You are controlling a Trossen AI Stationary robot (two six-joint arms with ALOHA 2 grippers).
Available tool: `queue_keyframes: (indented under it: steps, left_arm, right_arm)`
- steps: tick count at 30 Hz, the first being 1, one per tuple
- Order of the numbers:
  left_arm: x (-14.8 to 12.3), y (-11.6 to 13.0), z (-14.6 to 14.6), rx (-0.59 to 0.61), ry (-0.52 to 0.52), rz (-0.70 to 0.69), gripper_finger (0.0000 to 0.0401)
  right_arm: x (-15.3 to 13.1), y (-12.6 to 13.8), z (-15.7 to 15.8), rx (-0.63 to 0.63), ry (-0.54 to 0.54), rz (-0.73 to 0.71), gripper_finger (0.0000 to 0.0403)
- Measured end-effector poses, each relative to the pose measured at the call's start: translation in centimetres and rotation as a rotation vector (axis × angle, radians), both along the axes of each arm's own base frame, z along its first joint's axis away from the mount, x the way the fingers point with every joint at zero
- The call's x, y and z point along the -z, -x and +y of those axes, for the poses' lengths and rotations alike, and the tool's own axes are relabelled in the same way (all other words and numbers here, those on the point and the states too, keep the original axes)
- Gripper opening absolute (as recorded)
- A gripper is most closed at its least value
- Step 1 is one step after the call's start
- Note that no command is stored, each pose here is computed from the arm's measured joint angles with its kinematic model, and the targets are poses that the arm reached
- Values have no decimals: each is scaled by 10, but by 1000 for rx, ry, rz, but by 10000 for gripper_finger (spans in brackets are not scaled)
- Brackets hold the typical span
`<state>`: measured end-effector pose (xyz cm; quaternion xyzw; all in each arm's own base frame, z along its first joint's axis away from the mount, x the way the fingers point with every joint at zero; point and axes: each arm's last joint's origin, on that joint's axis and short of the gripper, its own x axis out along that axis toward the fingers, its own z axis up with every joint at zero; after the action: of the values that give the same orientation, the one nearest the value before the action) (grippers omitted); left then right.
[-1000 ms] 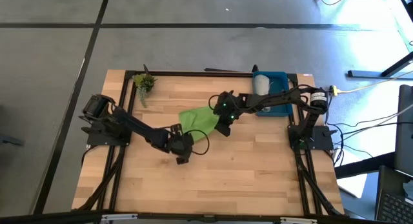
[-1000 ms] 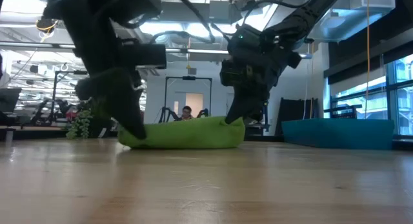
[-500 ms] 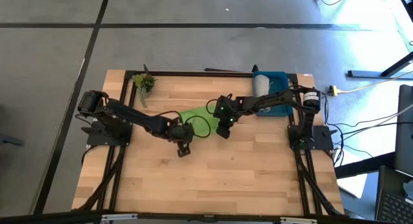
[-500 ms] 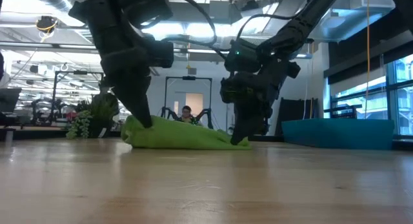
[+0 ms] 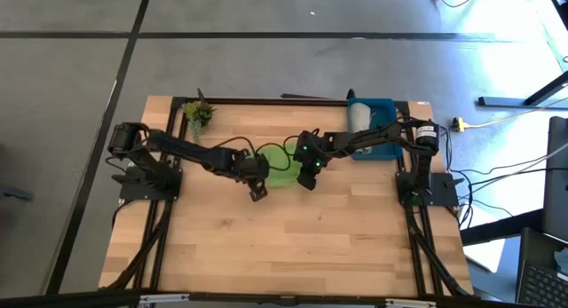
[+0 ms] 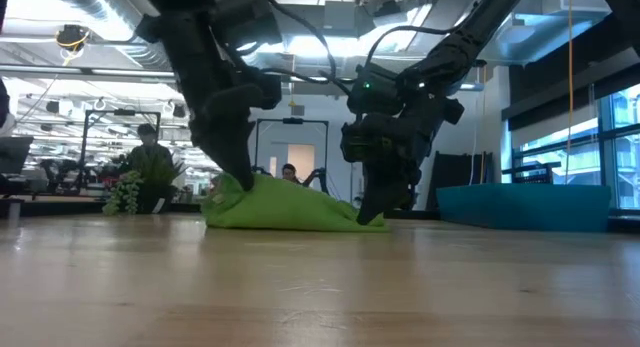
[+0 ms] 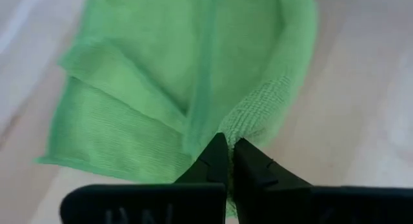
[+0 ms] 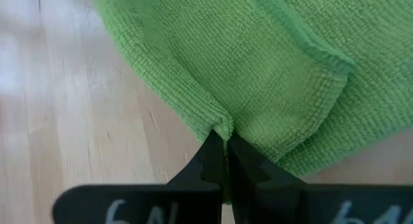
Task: Roll microfiber towels into tight, uniform cylinder then place into a basket
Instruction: Roll the green towel
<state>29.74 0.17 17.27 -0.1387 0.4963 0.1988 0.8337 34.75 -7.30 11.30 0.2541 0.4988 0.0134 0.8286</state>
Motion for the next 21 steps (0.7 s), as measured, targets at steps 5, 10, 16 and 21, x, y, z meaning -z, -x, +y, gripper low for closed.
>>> queue_keyframes:
  steps: [5,10,16,21]
  left_arm:
    - [3,-1,15,-57,-3,10,0]
    - [12,-1,26,-92,-2,50,0]
    - [27,-4,34,-117,0,97,0]
    - [37,-5,33,-115,-1,131,0]
  right_arm:
    - [0,0,0,-12,1,-3,6]
    - [1,0,0,-13,1,-2,6]
    - [1,0,0,-16,1,-1,6]
    - [-1,-2,0,-54,-78,-21,6]
